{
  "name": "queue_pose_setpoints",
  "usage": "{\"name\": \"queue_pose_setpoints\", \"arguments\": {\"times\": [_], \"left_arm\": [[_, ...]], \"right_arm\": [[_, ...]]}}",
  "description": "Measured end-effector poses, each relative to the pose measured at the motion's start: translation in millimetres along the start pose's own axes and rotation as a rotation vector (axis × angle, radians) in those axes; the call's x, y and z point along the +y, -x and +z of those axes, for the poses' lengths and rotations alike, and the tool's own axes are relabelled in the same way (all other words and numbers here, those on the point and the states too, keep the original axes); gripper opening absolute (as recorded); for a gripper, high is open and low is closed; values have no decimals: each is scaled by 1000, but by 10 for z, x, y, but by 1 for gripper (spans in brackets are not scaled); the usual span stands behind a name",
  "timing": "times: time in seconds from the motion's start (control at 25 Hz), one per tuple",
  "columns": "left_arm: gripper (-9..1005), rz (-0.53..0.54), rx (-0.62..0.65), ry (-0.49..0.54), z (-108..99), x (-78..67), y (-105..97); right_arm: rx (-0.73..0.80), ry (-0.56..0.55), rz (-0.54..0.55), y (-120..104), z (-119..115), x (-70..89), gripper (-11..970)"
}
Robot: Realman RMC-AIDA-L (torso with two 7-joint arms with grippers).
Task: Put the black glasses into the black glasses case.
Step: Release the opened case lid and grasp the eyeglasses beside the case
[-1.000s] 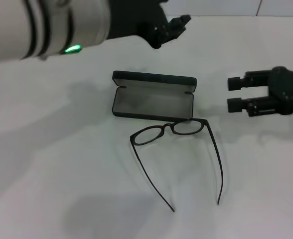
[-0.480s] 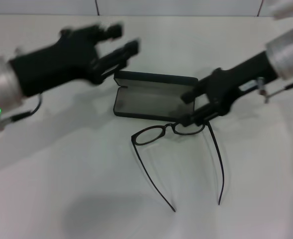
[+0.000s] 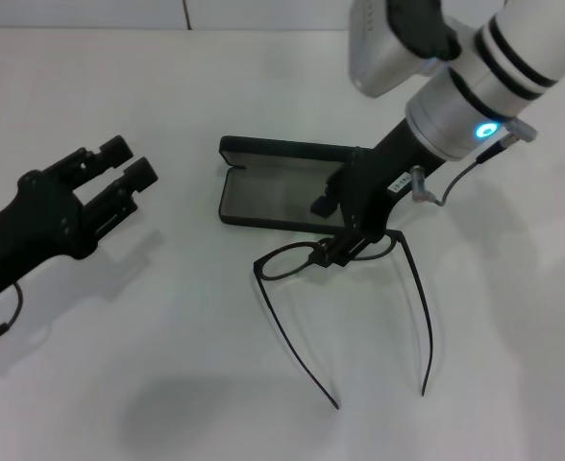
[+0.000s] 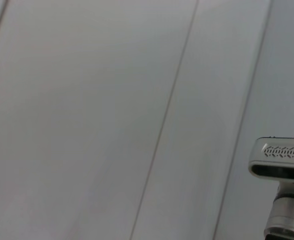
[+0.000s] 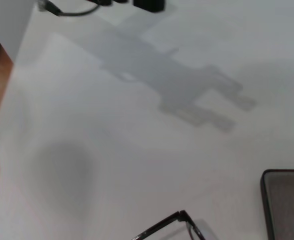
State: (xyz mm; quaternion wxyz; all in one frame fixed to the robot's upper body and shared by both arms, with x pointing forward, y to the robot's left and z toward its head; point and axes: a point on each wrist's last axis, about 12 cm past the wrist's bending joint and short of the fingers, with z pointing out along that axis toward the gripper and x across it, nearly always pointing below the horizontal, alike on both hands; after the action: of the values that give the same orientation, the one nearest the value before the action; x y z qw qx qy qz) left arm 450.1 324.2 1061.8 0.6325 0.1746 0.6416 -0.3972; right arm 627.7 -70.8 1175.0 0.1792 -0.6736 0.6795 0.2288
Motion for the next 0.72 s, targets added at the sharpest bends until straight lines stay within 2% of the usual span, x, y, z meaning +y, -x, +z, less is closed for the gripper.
{"name": "queue_pose_setpoints", "arguments": {"times": [0.32,0.72], "left_arm": [[481,-26,-2,43,-146,-79,-141],[482,-35,7,49,-51,-31,-169]], "right_arm": [[45,-30,-50,90,70,-1,623],[113,-8,-18,-19,139,44,588]]}}
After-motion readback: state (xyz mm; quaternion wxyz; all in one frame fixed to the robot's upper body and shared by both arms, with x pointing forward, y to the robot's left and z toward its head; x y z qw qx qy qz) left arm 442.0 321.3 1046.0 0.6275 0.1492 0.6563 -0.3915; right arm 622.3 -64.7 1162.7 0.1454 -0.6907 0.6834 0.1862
